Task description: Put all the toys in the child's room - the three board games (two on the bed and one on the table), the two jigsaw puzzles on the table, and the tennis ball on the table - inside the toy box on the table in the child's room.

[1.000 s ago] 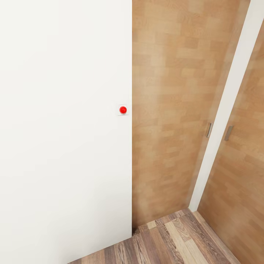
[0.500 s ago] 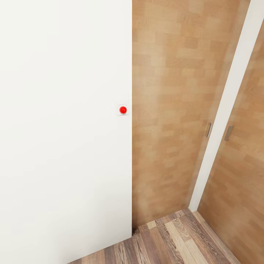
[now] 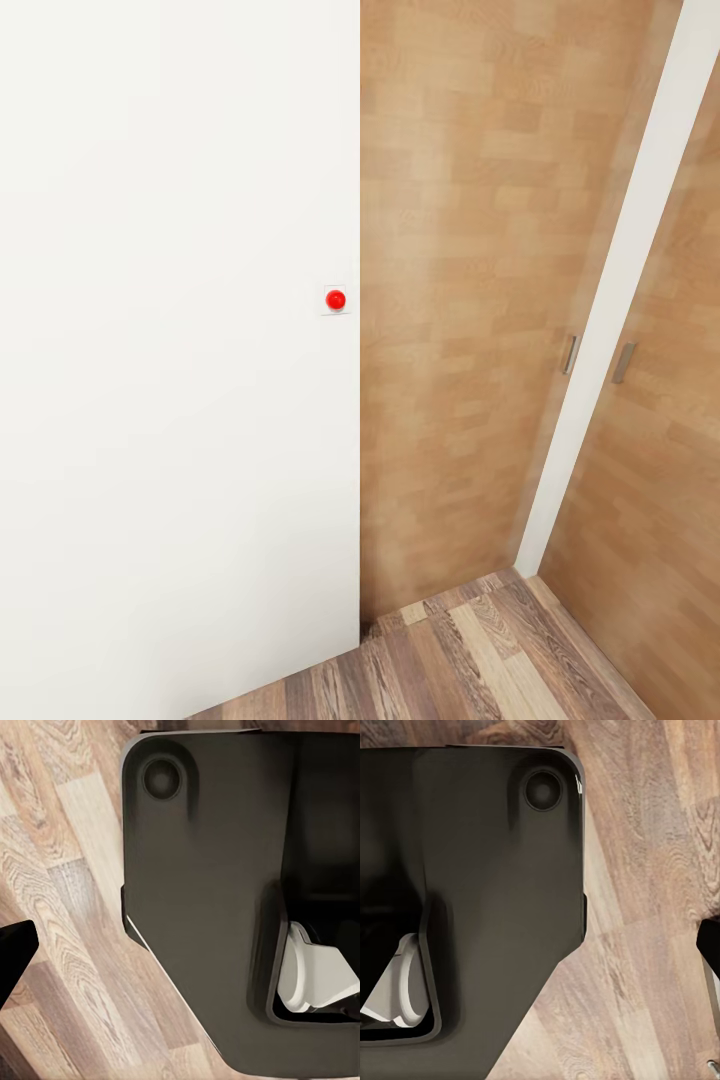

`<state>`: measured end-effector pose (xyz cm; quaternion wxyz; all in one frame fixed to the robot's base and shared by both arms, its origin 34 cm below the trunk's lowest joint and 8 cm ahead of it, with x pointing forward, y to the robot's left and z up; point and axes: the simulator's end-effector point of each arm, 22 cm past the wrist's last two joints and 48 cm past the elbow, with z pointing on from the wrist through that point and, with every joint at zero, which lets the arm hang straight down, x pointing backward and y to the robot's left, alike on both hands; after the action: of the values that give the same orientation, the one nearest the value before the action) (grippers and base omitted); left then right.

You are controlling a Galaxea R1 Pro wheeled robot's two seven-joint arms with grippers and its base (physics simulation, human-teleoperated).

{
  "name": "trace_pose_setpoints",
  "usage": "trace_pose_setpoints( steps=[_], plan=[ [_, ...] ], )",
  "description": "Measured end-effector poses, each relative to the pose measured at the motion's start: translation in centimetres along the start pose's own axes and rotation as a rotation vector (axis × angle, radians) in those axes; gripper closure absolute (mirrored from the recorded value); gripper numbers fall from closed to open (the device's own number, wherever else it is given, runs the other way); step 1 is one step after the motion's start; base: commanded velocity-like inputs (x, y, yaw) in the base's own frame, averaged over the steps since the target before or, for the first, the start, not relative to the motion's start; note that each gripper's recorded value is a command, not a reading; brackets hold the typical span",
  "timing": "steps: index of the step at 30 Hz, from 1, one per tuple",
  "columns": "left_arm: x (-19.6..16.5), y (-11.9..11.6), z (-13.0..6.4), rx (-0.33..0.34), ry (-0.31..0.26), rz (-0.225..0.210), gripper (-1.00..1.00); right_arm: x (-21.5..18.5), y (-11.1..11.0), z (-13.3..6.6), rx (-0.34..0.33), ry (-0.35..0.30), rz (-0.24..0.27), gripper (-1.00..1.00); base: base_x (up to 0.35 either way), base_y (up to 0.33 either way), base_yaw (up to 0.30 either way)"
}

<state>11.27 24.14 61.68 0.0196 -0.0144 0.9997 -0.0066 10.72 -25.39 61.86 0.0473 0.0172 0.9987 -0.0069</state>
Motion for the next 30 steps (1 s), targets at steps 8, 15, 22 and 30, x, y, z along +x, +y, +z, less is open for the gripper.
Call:
trace_pose_setpoints(
  steps=[8,15,22,30],
  plan=[
    [-0.03,0.09,0.0,-0.001,-0.001,0.0,-1.0,0.0,-0.01,0.0,0.0,0.0,0.0,-1.0,0.0,0.0,0.0],
    [0.01,0.03,0.0,0.0,0.0,0.0,-1.0,0.0,-0.01,0.0,0.0,0.0,0.0,-1.0,0.0,0.0,0.0],
    [0.03,0.0,0.0,0.0,0.001,0.0,-1.0,0.0,-0.01,0.0,0.0,0.0,0.0,-1.0,0.0,0.0,0.0],
    [0.03,0.0,0.0,0.0,0.001,-0.001,-1.0,0.0,0.0,0.0,0.0,0.0,0.0,-1.0,0.0,0.0,0.0]
  ],
)
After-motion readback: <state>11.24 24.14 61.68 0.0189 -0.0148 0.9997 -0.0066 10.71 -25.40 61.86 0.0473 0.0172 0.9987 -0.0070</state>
